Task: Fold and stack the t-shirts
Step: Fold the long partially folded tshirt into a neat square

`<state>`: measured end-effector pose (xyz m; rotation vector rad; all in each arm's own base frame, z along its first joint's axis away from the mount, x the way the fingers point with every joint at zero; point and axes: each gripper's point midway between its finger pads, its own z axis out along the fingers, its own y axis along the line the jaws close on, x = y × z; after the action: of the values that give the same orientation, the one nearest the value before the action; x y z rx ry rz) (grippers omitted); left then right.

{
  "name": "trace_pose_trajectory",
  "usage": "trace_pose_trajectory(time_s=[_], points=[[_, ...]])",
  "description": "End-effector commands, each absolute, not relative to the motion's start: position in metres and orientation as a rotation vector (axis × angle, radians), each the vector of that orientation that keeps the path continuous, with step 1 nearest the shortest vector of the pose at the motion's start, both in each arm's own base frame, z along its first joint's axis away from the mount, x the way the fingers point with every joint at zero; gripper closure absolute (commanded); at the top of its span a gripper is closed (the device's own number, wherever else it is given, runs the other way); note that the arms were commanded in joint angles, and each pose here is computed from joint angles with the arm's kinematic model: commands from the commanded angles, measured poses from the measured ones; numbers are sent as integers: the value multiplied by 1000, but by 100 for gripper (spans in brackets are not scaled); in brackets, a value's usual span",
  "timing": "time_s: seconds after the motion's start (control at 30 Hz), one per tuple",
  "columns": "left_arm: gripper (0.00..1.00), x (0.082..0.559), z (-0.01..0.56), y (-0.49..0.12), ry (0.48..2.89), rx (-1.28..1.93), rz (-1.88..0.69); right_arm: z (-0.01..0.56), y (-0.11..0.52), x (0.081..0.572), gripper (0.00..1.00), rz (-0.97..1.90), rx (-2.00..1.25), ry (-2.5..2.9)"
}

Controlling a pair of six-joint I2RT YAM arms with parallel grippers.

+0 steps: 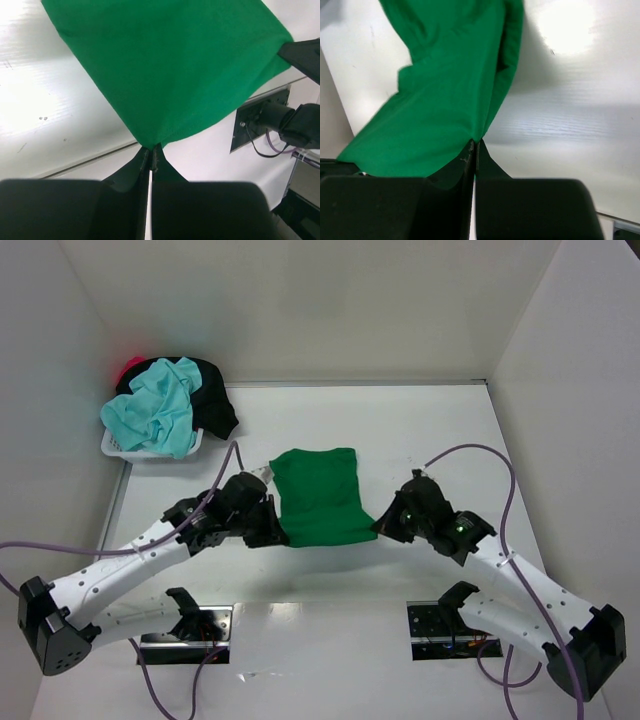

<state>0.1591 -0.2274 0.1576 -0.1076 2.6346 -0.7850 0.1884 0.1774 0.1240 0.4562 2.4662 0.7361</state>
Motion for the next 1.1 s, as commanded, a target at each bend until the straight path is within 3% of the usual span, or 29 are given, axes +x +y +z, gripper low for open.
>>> trace_pose_trajectory(time_s=[0.0, 0.33, 0.63, 1.07], points=[[100, 173, 180, -224, 2563, -167, -761, 159, 181, 211, 100, 712, 447, 2381], [100, 235, 180, -203, 2529, -211, -623, 180, 187, 278, 100, 659, 416, 2308], [100, 296, 167, -188, 2537, -192, -651, 191, 187, 337, 100, 607, 387, 2259], [100, 354, 129, -170, 2588, -212, -610, 165, 204, 426, 100, 589, 377, 2264]])
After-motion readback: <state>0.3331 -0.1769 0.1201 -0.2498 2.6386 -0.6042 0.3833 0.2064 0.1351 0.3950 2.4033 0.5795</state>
